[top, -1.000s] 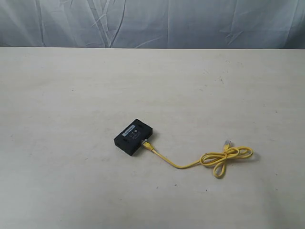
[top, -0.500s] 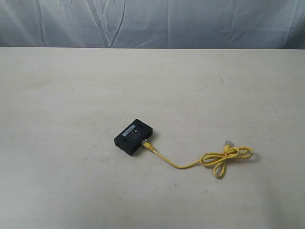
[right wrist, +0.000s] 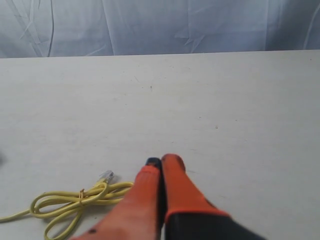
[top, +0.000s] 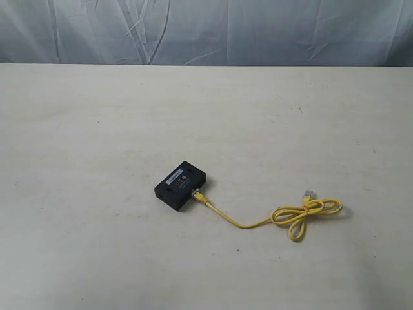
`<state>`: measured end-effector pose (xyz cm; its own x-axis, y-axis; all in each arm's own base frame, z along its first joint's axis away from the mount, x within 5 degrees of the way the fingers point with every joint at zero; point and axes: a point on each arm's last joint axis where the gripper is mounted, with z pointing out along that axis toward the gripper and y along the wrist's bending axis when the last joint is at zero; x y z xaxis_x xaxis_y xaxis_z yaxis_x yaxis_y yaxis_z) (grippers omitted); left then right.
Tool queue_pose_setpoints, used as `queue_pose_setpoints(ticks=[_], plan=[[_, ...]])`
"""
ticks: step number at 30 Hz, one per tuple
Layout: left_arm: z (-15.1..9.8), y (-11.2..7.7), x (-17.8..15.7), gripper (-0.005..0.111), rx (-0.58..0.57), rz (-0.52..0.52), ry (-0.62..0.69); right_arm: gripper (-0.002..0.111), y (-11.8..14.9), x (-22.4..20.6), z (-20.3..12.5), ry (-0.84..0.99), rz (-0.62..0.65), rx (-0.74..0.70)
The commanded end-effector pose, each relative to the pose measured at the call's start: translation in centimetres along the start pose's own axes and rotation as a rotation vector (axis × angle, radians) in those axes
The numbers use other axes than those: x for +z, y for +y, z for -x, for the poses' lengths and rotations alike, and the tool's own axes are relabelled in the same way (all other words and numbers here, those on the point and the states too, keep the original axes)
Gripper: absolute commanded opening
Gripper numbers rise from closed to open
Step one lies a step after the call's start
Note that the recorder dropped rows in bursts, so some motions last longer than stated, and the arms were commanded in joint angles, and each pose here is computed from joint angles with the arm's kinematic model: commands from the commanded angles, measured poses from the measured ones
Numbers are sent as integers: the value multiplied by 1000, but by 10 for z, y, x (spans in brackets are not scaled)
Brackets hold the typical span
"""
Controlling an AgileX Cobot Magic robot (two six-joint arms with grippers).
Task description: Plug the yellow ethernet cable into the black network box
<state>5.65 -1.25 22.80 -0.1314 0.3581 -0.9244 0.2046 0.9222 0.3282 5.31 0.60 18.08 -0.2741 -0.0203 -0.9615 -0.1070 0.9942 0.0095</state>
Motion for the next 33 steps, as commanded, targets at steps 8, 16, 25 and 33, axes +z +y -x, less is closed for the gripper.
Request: queue_pose_setpoints(ticks=[8, 16, 25, 33], plan=[[-39, -12, 5, 0, 10, 22, 17, 0, 0, 0, 1, -15, -5, 1], [-40, -6, 5, 0, -182, 94, 17, 0, 0, 0, 1, -14, -5, 1], [-38, -2, 4, 0, -363, 131, -22, 0, 0, 0, 1, -14, -2, 8], [-38, -2, 4, 0, -363, 131, -22, 0, 0, 0, 1, -14, -2, 8]])
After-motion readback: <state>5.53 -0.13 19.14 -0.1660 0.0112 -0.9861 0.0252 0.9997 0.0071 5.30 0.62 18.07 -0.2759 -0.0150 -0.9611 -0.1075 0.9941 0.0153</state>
